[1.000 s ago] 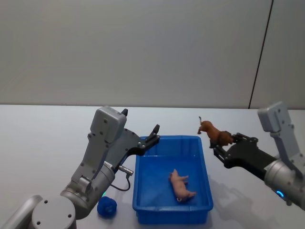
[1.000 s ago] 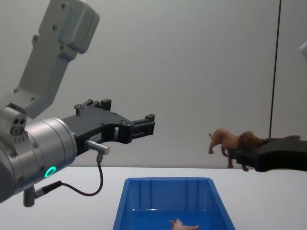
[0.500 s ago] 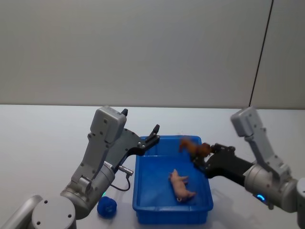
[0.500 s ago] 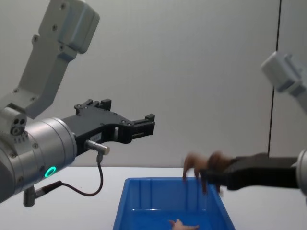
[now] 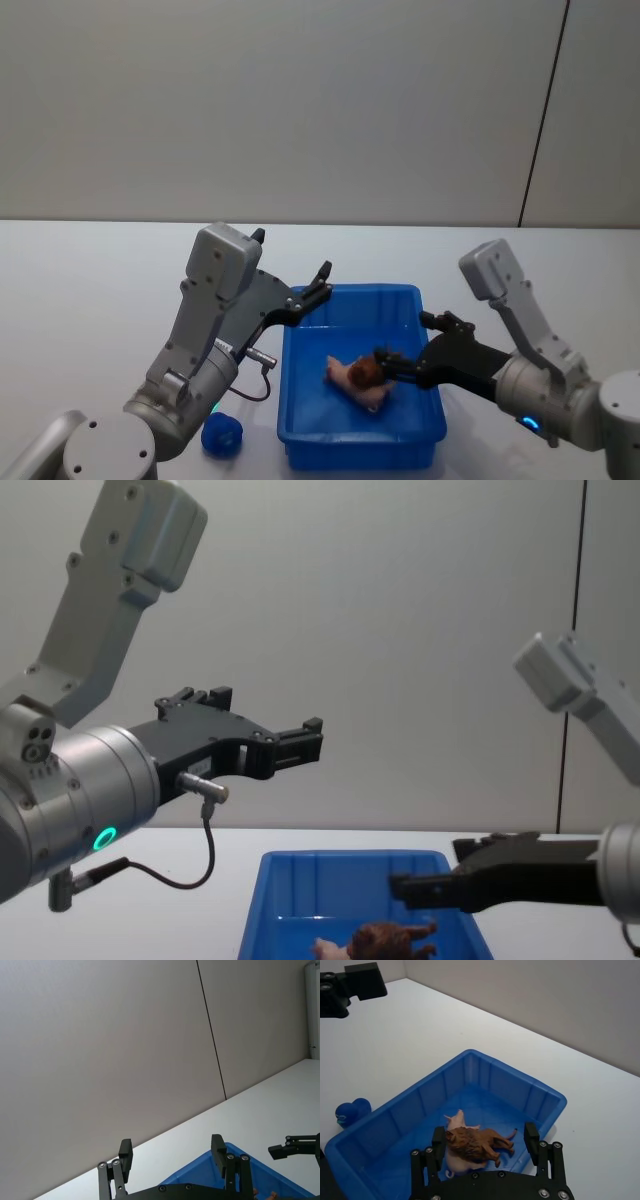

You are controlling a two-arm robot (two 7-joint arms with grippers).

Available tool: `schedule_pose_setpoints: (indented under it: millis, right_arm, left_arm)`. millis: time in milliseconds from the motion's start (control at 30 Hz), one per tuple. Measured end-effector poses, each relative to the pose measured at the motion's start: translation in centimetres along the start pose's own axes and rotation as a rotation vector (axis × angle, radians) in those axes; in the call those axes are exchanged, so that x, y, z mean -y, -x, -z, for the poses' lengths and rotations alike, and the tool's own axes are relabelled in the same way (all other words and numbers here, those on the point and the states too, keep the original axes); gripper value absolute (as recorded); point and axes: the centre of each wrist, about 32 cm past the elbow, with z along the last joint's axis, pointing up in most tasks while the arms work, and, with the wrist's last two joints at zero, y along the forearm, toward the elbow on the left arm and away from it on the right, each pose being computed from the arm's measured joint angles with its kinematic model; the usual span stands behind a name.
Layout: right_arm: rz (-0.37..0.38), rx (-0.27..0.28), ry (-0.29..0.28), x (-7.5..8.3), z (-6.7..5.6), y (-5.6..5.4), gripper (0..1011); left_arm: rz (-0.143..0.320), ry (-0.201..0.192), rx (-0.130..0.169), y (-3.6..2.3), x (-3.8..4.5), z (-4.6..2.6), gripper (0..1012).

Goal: Pick up the two dolls from the table and place them into the box.

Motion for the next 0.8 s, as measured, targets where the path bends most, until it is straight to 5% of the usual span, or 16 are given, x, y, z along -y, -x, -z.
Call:
schedule_pose_setpoints:
  millis: [133, 800]
  right_arm:
    - [0.013, 0.001, -0.005, 0.5, 0.4, -0.6, 1001]
    - [0.072, 0.021, -0.019, 5.3, 2.9, -3.7, 1001]
  left_arm:
    - [0.000, 0.000, 0.000, 0.00, 0.00, 0.00, 1001]
    - [0.000, 0.000, 0.000, 0.01, -0.01, 0.02, 1000]
